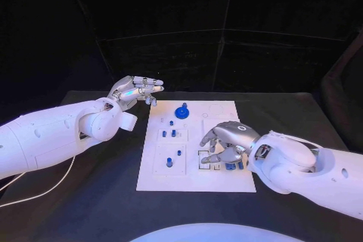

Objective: Assemble the parts on the task board

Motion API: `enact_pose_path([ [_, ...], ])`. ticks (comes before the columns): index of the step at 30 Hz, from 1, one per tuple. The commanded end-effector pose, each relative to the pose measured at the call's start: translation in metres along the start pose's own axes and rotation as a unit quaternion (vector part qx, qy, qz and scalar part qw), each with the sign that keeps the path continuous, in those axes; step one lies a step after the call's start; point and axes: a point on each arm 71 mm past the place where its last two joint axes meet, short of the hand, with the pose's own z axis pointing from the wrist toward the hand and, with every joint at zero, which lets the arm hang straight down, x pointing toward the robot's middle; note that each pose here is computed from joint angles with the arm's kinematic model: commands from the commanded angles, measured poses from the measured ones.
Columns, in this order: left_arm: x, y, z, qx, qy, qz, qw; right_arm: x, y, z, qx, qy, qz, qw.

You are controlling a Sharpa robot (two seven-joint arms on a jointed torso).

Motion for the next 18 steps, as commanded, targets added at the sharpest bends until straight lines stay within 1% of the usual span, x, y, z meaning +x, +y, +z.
enact_pose_path([
  [1, 0.0019, -0.0016, 0.0, 0.003, 0.006, -0.004, 1.0, -0.008, -0.027, -0.017, 0.111, -0.02, 0.1, 0.989],
  [4, 0.0029, -0.0016, -0.0002, 0.003, 0.007, -0.005, 1.0, -0.011, -0.046, -0.033, 0.166, -0.01, 0.102, 0.981],
  [7, 0.0041, -0.0016, -0.0002, 0.003, 0.009, -0.006, 1.0, -0.011, -0.057, -0.043, 0.203, 0.005, 0.09, 0.975],
  [9, 0.0046, -0.0016, -0.0002, 0.003, 0.009, -0.006, 1.0, -0.011, -0.063, -0.047, 0.221, 0.014, 0.08, 0.972],
  [14, 0.0048, -0.0015, -0.0004, 0.002, 0.01, -0.006, 1.0, -0.008, -0.07, -0.049, 0.244, 0.033, 0.057, 0.967],
  [18, 0.005, -0.0014, -0.0006, 0.002, 0.011, -0.006, 1.0, -0.005, -0.071, -0.045, 0.249, 0.044, 0.04, 0.967],
])
